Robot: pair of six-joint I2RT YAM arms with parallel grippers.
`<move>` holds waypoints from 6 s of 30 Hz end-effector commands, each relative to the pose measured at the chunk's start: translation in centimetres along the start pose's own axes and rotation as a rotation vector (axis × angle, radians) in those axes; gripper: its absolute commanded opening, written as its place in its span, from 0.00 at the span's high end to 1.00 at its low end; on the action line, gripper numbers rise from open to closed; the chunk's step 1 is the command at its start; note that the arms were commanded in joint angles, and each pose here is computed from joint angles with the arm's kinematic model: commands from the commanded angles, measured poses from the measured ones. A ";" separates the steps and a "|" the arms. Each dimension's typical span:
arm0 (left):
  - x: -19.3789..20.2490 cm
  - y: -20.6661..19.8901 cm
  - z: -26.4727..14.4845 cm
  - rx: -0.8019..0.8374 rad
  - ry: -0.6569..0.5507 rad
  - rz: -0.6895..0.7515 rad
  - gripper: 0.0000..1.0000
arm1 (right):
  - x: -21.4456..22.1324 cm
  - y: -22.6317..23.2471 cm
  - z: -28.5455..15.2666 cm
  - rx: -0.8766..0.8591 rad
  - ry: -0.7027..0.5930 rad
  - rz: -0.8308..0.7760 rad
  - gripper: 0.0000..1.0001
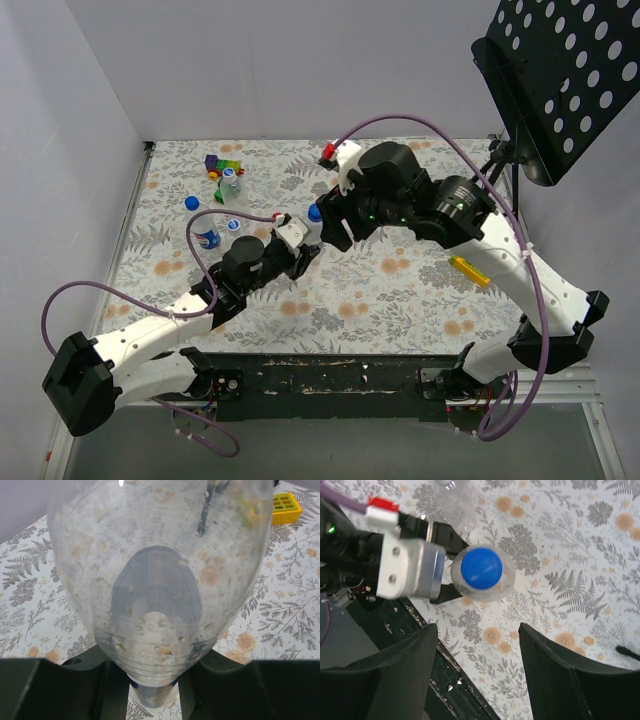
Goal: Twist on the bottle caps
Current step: Screw the bottle cap onto the plastic bottle.
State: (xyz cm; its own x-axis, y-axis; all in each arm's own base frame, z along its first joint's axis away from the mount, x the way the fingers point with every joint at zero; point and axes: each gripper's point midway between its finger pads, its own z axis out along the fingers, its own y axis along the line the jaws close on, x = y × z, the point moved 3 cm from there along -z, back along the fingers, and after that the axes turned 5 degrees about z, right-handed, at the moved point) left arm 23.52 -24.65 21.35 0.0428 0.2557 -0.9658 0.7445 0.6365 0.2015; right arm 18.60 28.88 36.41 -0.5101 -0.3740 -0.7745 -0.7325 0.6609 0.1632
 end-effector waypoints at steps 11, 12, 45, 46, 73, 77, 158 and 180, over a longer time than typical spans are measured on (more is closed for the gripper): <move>-4.9 -5.3 -1.9 0.560 -0.187 -0.098 0.69 | -3.6 0.3 -6.9 -0.588 -0.354 -0.446 0.31; -5.1 -5.9 -2.2 0.606 -0.198 -0.095 0.68 | -3.6 0.4 -6.7 -0.603 -0.362 -0.470 0.31; -5.3 -6.8 -3.0 0.703 -0.219 -0.059 0.67 | -1.5 3.0 -3.2 -0.944 -0.271 -0.519 0.54; -5.3 -6.9 -3.0 0.702 -0.218 -0.059 0.67 | -1.5 3.1 -3.2 -0.941 -0.267 -0.518 0.58; -4.6 1.7 -1.6 -0.030 -0.193 -0.063 0.70 | 0.6 -3.2 4.5 0.166 -0.393 0.087 0.77; -4.1 0.7 -0.8 0.043 -0.155 -0.096 0.74 | -2.1 -0.3 1.2 -0.033 -0.449 -0.066 0.45; -2.3 -5.0 -2.5 0.617 -0.027 0.070 0.68 | 2.5 1.7 -7.6 -0.337 -0.234 -0.624 0.25; -1.1 -6.5 -3.3 0.761 -0.004 0.096 0.69 | 2.6 3.6 -5.3 -0.609 -0.081 -1.003 0.33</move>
State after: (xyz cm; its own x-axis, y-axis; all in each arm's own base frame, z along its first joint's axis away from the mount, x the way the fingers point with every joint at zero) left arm 16.39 -26.43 19.79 0.0840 0.3200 -0.9437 0.9963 -0.0425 0.0743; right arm 12.31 26.82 37.21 0.3643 -0.5274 -0.7676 -0.9270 -0.2844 -0.2445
